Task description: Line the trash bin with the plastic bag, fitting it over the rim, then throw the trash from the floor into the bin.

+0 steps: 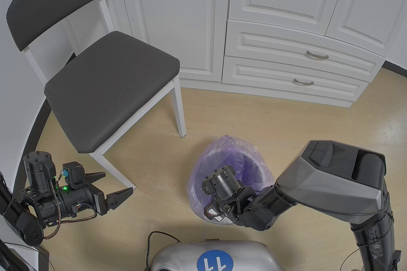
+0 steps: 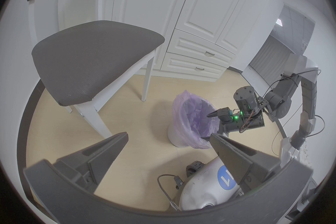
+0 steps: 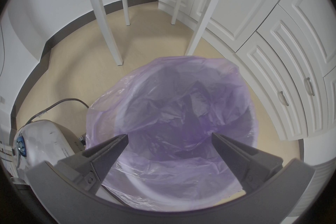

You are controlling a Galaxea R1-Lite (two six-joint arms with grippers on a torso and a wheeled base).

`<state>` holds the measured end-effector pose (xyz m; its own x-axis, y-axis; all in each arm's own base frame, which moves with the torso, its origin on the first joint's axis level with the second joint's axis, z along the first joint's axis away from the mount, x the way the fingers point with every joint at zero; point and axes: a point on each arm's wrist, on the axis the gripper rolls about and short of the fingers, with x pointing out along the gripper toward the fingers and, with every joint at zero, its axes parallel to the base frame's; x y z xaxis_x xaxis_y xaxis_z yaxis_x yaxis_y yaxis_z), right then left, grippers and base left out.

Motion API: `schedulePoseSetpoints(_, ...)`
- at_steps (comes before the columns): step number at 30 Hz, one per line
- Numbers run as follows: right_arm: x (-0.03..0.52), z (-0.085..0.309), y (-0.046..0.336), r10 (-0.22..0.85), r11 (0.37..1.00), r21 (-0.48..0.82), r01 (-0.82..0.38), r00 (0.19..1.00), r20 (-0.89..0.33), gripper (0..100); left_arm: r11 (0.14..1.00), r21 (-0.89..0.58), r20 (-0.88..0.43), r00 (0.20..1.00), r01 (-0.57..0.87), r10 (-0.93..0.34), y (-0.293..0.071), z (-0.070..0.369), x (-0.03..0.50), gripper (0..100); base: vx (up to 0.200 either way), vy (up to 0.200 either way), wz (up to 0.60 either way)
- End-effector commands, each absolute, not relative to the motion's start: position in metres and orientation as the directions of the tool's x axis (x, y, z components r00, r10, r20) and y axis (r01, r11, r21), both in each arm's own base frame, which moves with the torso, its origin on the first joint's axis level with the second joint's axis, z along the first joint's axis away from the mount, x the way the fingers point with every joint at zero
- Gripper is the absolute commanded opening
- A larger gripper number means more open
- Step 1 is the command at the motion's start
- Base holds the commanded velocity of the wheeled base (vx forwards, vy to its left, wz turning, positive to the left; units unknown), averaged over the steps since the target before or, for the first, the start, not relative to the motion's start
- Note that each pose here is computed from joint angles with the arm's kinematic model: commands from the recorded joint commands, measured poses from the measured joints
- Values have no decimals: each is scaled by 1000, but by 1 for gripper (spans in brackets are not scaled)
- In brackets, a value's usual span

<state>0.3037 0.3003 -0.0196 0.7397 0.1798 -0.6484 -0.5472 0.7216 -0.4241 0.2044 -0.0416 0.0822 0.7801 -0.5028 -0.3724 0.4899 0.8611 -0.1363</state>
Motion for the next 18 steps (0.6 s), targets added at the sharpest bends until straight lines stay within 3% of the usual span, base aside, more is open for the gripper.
schedulePoseSetpoints(1,298,-33,309,186,699,-428,-572,724,-664,100,861,-139,-381,776,489,-502,-41,81,201,100,0,0,0)
schedulePoseSetpoints(10,301,-40,325,191,681,-430,-593,711,-677,100,858,-142,-388,770,493,-507,-42,79,201,100,0,0,0)
schedulePoseSetpoints(18,301,-16,331,220,692,-424,-584,730,-646,100,857,-141,-386,770,495,-508,-43,79,202,100,0,0,0)
